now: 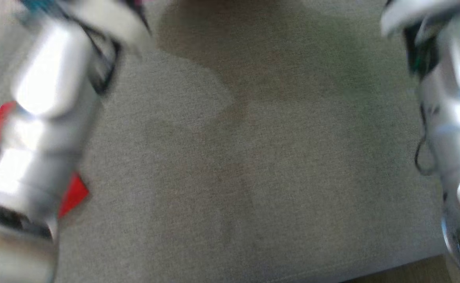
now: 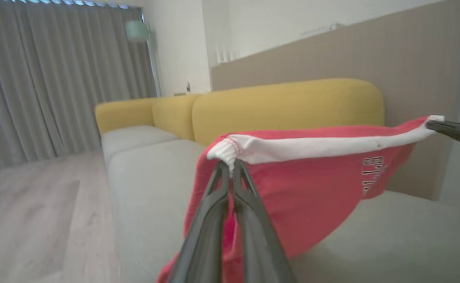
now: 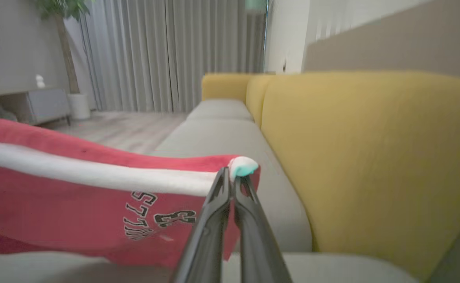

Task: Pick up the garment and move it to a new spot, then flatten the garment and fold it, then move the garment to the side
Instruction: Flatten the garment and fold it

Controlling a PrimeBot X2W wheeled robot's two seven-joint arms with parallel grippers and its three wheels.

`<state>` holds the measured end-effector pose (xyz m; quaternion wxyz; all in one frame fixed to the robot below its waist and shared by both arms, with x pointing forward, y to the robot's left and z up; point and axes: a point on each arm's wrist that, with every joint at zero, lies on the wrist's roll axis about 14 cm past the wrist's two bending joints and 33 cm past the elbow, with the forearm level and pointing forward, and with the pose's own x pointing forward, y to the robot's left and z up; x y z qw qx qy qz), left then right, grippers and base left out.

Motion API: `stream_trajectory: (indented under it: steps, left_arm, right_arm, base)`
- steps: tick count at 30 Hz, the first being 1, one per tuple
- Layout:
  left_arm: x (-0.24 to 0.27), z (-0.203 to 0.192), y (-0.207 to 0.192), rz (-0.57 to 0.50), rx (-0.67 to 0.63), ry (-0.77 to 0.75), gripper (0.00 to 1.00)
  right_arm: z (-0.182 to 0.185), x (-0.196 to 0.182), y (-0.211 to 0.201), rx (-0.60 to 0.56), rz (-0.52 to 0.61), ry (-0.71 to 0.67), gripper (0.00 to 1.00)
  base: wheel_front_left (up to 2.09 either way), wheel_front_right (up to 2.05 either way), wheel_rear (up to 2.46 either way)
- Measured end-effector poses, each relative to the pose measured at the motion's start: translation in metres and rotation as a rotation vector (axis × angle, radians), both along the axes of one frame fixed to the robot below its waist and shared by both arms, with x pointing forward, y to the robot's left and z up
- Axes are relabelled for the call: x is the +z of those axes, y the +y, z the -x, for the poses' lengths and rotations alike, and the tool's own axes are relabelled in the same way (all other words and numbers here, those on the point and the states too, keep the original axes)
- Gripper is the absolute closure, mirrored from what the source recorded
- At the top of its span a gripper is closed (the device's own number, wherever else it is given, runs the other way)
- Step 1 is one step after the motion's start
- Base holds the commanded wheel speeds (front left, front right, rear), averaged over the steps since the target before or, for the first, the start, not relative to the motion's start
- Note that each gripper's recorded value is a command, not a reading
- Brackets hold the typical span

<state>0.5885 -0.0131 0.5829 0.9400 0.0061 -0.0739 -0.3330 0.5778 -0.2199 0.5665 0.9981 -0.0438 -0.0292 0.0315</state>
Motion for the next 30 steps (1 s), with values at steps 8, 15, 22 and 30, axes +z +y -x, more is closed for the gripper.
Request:
stream_trajectory:
  steps: [8, 15, 22, 30]
  left_arm:
    - [-0.077, 0.067, 0.001, -0.100, -0.132, 0.165, 1.00]
    - [-0.106, 0.121, 0.006, -0.197, -0.227, 0.212, 1.00]
    - [-0.104, 0.151, -0.001, -0.238, -0.285, 0.197, 1.00]
    - [-0.100, 0.195, -0.013, -0.260, -0.348, 0.206, 1.00]
  right_arm:
    - [0.045, -0.087, -0.021, 0.007, 0.079, 0.322, 1.00]
    - [0.088, -0.114, -0.036, 0.037, 0.130, 0.515, 1.00]
    - [0.121, -0.118, -0.048, 0.076, 0.157, 0.600, 1.00]
    - [0.164, -0.115, -0.068, 0.071, 0.167, 0.686, 1.00]
  base:
    - [0.00, 0.00, 0.00]
    - [0.00, 0.00, 0.00]
    - [0.00, 0.00, 0.00]
    - [0.00, 0.00, 0.00]
